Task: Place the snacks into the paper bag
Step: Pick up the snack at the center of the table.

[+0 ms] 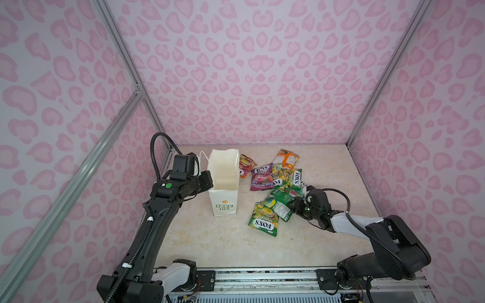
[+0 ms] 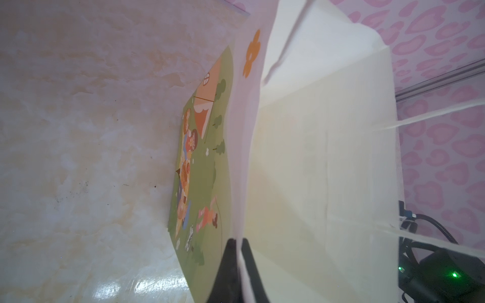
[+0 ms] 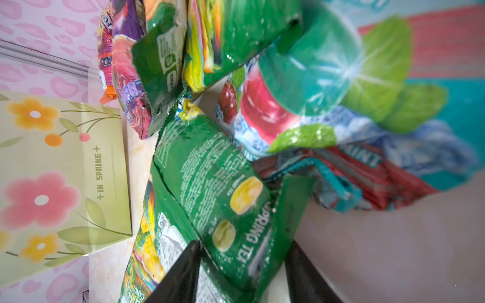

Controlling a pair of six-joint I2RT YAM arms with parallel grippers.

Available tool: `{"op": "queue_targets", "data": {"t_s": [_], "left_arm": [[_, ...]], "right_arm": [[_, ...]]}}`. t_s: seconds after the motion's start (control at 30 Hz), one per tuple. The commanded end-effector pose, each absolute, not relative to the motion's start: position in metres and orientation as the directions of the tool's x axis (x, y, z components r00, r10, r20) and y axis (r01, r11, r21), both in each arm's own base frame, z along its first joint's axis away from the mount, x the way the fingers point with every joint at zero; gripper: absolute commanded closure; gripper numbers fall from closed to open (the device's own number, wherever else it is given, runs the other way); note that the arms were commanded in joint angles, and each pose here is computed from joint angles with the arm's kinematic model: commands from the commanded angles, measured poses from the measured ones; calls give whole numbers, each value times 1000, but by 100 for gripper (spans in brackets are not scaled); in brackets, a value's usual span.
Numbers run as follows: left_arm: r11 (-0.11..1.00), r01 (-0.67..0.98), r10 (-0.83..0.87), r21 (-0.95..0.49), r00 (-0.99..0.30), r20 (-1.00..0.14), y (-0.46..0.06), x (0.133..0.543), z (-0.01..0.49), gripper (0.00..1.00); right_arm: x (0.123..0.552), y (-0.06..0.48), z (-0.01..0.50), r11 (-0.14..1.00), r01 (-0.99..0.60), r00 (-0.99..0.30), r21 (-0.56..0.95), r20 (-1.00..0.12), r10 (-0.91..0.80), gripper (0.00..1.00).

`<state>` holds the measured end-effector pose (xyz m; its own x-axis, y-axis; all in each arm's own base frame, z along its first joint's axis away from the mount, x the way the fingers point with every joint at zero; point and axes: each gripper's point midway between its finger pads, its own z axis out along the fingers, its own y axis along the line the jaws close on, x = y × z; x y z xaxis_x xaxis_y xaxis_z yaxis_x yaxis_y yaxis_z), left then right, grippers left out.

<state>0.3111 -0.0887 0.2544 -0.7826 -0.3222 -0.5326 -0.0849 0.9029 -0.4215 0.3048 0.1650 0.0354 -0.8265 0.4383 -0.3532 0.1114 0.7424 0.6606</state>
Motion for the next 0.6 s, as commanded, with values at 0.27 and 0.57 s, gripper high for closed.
{"op": "queue_targets", "data": {"t_s": [0.27, 0.57], "left_arm": [[917, -154, -330, -368, -810, -485, -83, 307, 234, 97], [920, -154, -326, -361, -813, -483, -83, 306, 232, 97]], "right_arm": [[310, 167, 34, 736, 71, -812, 673, -390, 435, 76], [305, 158, 62, 760, 34, -775, 649, -463, 430, 93]]}}
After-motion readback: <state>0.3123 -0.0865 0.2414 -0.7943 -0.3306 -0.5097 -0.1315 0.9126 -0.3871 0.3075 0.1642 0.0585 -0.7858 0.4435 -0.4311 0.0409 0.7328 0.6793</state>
